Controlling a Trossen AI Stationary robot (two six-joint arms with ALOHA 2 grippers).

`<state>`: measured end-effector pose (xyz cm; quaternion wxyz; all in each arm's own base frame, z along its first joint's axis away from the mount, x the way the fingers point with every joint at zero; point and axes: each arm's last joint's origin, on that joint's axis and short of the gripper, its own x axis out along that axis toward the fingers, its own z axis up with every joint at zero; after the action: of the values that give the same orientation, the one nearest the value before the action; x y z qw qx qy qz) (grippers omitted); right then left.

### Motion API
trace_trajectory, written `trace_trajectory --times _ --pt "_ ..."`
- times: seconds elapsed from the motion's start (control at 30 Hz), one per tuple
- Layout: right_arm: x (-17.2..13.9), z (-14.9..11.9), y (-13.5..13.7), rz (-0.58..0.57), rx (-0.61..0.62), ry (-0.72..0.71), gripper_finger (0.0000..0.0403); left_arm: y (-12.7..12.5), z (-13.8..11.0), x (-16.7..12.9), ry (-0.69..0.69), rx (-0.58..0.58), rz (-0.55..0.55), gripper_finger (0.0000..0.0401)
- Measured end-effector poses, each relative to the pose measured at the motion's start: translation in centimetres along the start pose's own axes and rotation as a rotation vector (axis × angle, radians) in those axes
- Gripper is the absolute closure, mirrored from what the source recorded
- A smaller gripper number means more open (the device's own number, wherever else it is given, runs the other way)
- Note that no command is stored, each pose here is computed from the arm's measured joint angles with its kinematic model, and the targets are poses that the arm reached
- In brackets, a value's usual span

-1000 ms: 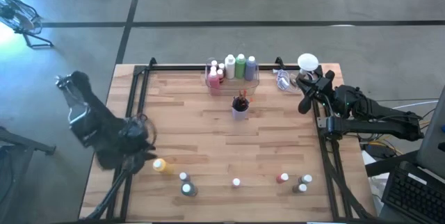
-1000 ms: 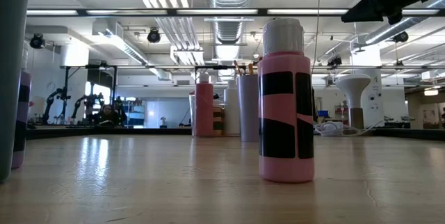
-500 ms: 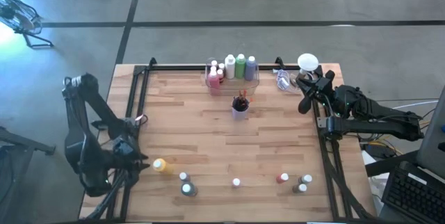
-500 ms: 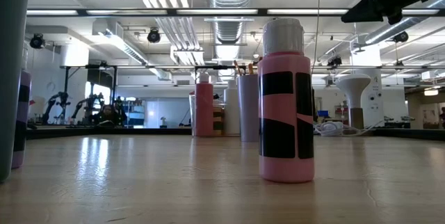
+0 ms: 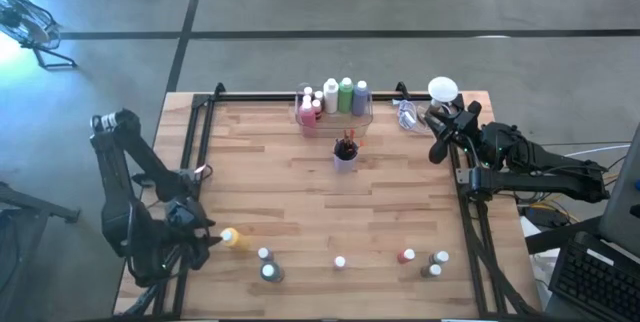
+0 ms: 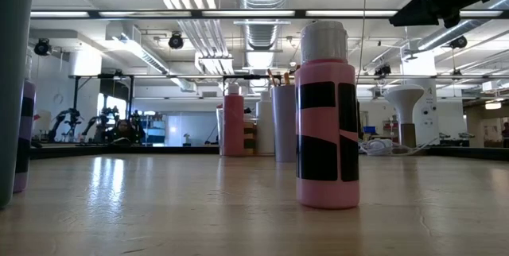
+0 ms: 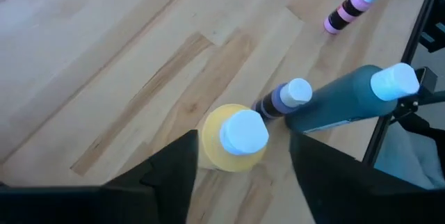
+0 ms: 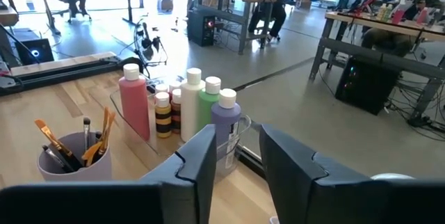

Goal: Pick & Place Paint Supplies
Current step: Put the yellow paint bottle into the transparent bin

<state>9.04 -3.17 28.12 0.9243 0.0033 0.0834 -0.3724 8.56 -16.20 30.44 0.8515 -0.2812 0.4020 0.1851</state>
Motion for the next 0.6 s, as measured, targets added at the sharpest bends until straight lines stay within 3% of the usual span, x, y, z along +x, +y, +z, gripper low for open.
trace_trajectory --times 0.17,0.6 --pt "0.0 0.0 0.0 0.001 0.000 0.000 0.0279 -0.3 -0.2 0.4 -0.003 0.041 0.010 0.0135" --pt "0.0 0.0 0.0 0.001 0.000 -0.001 0.0243 -1.2 -0.9 2.1 0.014 0.102 0.069 0.0139"
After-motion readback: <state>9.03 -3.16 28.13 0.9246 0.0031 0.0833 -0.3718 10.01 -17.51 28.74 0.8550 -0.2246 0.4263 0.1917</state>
